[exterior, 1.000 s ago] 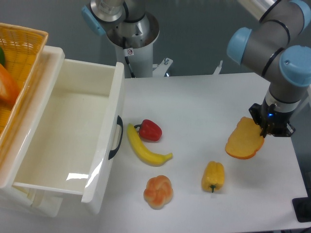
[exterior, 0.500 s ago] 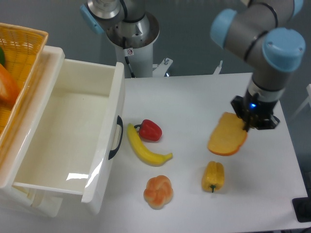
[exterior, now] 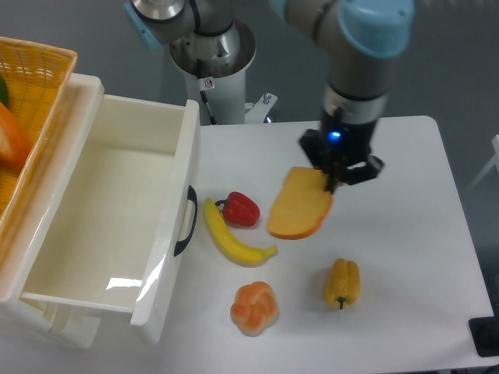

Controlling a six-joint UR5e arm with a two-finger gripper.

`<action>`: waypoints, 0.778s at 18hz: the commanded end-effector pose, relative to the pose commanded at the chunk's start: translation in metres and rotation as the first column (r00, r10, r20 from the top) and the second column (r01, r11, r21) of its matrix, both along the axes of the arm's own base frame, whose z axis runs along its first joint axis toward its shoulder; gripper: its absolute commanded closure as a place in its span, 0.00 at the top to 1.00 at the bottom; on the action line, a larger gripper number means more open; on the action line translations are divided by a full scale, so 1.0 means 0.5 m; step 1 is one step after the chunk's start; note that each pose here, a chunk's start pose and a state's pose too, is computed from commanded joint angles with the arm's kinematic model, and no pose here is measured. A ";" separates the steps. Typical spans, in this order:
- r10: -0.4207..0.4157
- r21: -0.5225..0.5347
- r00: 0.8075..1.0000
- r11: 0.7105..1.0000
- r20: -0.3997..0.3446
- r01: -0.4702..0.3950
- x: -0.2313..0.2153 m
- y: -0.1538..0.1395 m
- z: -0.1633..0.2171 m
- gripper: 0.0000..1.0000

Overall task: Place the bread slice in the upper white drawer
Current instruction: 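Carry the held bread slice over the open white drawer, then lower the bread slice into the drawer and open the gripper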

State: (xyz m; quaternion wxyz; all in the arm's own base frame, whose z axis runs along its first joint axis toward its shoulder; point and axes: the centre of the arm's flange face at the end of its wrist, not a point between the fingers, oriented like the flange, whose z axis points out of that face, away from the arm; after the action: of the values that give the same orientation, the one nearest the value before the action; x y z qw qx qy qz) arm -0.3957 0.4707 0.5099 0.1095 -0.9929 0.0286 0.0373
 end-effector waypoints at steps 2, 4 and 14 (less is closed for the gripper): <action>0.009 0.055 1.000 0.998 0.003 -0.009 0.047 0.004 0.046 0.00; 0.034 0.105 0.999 0.994 0.026 -0.037 0.069 0.005 0.073 0.00; 0.039 0.089 0.995 0.995 0.095 -0.048 0.249 0.097 0.052 0.00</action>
State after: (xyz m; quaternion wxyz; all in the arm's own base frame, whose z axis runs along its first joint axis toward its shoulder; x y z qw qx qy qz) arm -0.2711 0.5192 0.5360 0.1549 -0.9879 0.0000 -0.0054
